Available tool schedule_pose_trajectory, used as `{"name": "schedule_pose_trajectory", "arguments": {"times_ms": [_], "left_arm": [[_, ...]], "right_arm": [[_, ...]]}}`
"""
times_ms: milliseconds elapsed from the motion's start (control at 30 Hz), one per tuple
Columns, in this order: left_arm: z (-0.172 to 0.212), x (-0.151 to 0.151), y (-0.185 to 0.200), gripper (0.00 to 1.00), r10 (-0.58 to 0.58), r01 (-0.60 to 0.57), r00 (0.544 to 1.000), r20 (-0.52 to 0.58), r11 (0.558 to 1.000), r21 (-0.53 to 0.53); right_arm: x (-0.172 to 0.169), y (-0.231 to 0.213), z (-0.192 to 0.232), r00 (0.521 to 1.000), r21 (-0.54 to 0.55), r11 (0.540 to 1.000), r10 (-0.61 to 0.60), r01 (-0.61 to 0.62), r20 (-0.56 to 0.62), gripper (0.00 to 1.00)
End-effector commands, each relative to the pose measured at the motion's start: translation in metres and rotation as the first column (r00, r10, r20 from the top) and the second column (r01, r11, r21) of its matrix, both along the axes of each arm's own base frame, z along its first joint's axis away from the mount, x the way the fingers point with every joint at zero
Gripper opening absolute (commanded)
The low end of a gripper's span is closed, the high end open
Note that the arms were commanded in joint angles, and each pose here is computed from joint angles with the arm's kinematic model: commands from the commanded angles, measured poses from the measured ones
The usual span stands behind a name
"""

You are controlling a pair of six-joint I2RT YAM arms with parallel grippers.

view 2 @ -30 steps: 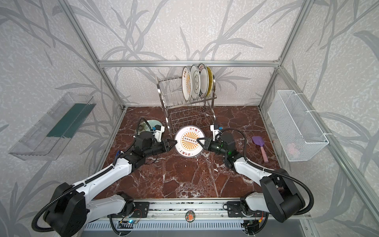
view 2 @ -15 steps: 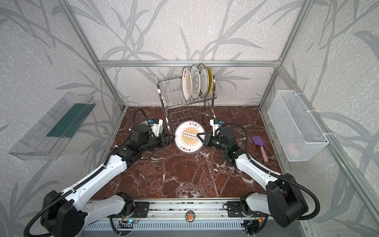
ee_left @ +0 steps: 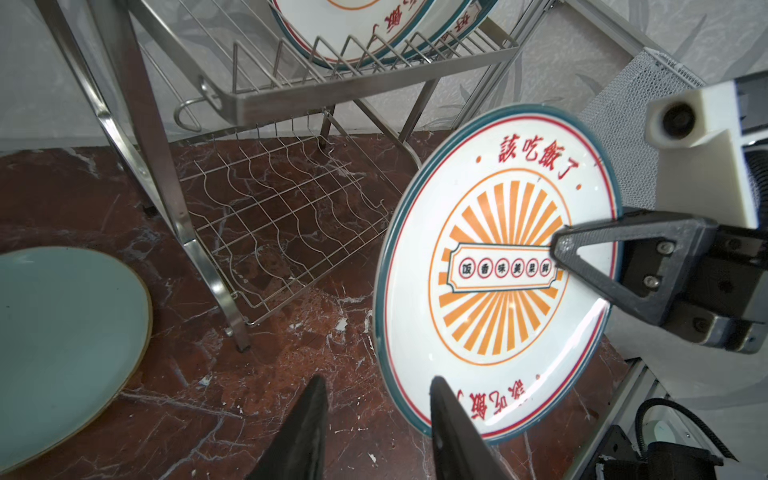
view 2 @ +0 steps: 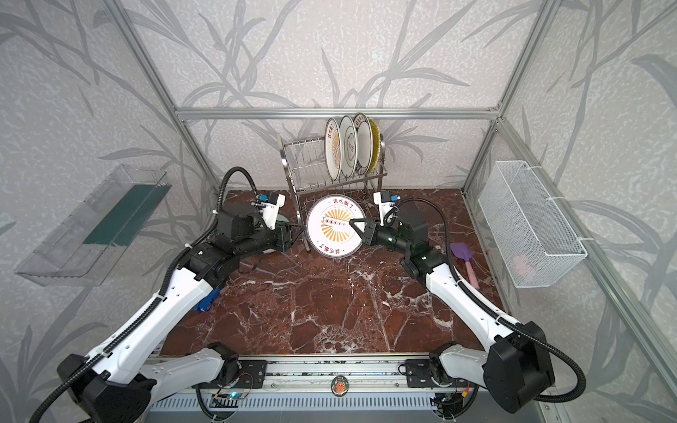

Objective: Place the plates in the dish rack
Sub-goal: 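Lift the upright sunburst plate with both grippers toward the rack's upper tier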

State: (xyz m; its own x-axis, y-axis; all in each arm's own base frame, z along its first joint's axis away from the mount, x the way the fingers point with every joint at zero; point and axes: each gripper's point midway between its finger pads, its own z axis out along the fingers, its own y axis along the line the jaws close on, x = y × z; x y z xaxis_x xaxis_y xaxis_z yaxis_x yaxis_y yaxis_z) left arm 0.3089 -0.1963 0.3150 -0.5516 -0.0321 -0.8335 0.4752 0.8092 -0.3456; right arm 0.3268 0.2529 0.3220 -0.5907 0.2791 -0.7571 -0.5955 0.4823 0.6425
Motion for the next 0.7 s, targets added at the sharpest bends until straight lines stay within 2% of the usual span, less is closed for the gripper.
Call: {"name": "schedule_pose_trajectory", "arguments": {"times_ms": [0,200,467,667], "left_arm": [[0.013,-0.01,0.014,0.4,-0.007,0.001,0.997,0.074,0.997,0.08],[0.031,-0.019,0.019,0.37,-0.028,0.013,0.981,0.19,0.997,0.08],[0.042,-0.024,0.017,0.37,-0.065,0.045,0.967,0.246,0.995,0.085],[0.061,-0.031,0.028,0.36,-0.049,0.013,0.948,0.315,0.993,0.118]], "right_arm": [[-0.009,0.0,0.048,0.99,-0.002,0.999,0.035,-0.035,0.138,0.0],[-0.008,0.003,0.092,0.971,-0.037,0.998,0.05,-0.043,0.234,0.0],[0.003,0.01,0.148,0.934,-0.052,0.999,0.033,-0.015,0.355,0.0],[0.005,0.02,0.19,0.894,-0.074,0.997,0.031,0.002,0.446,0.0]]}}
